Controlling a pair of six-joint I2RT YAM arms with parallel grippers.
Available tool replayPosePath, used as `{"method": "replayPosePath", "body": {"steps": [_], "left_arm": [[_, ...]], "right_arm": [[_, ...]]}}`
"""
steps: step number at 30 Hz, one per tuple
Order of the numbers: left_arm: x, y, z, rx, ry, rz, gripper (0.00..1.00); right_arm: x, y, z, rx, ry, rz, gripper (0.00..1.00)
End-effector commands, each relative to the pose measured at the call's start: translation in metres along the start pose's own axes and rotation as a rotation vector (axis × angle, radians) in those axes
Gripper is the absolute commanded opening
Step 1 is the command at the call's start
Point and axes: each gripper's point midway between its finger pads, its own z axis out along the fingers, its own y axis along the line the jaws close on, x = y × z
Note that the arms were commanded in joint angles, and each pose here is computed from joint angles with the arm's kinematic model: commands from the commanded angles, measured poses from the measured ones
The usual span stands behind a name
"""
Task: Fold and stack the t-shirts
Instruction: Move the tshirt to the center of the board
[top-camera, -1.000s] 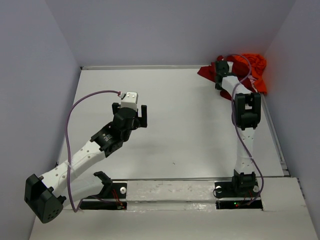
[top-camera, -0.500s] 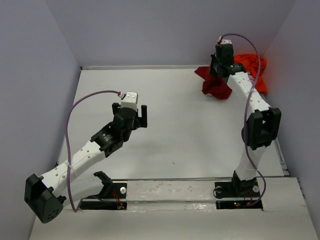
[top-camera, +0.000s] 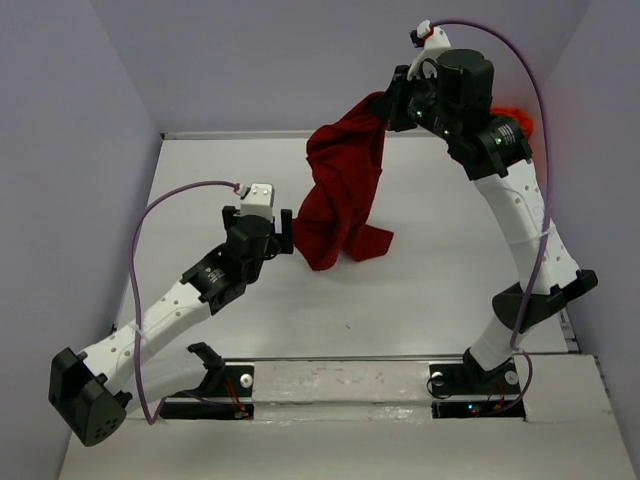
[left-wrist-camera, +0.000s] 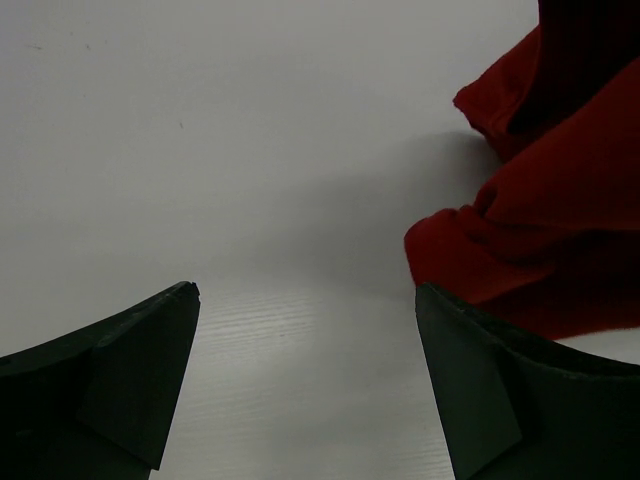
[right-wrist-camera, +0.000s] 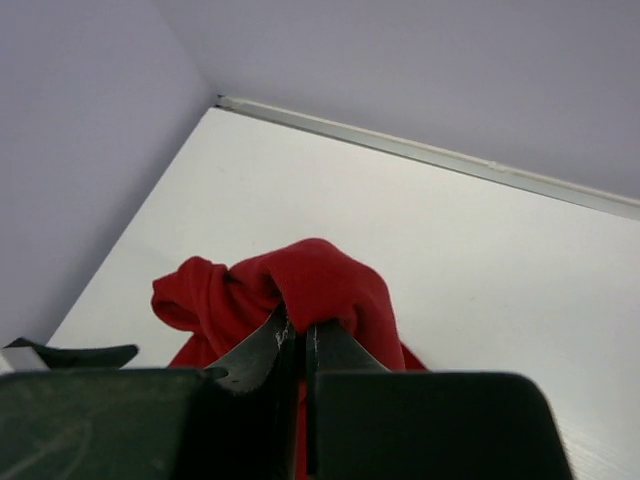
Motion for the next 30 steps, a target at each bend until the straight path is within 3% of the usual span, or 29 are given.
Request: {"method": "replayPosePath", "body": {"steps": [1,6,14,17,23,24,25,26,28,30], "left_arm": [[-0.015,0.004,-0.004,-0.026,-0.043,-0.028,0.99],[-0.019,0.008,-0.007,-0.038,-0.056,-0.037,0.99],[-0.021,0.008,-0.008,-0.035,-0.059,-0.037,0.99],[-0.021,0.009,-0.008,-0.037,-0.059,-0.037,0.99],[-0.022,0.006,-0.009,-0.019,-0.061,-0.040,0.99],[-0.022,0.005,-0.010,-0.015,-0.062,-0.041,0.99],[-0.023,0.005,-0.010,-0.011,-0.065,-0.045,0.99],[-0.023,0.004,-0.010,-0.009,-0.067,-0.047,0.99],[-0.024,0.005,-0.010,-0.012,-0.069,-0.046,0.99],[-0.024,0.005,-0.010,-0.009,-0.067,-0.044,0.99]], "right_arm": [[-0.030,0.026,-0.029,-0.118,-0.058,0.027,0.00],[-0.011,-0.023,-0.024,0.130,-0.061,0.003,0.00],[0.139,-0.136,0.006,0.624,0.199,-0.103,0.00],[0.193,-0.164,0.008,0.719,0.301,-0.134,0.00],[0.260,-0.203,0.018,0.807,0.458,-0.159,0.00],[0.267,-0.203,0.019,0.801,0.480,-0.152,0.04],[0.273,-0.201,0.019,0.786,0.504,-0.146,0.31],[0.279,-0.198,0.018,0.770,0.519,-0.136,0.40],[0.286,-0.190,0.013,0.727,0.528,-0.095,0.55],[0.290,-0.183,0.007,0.693,0.531,-0.060,0.60]]}}
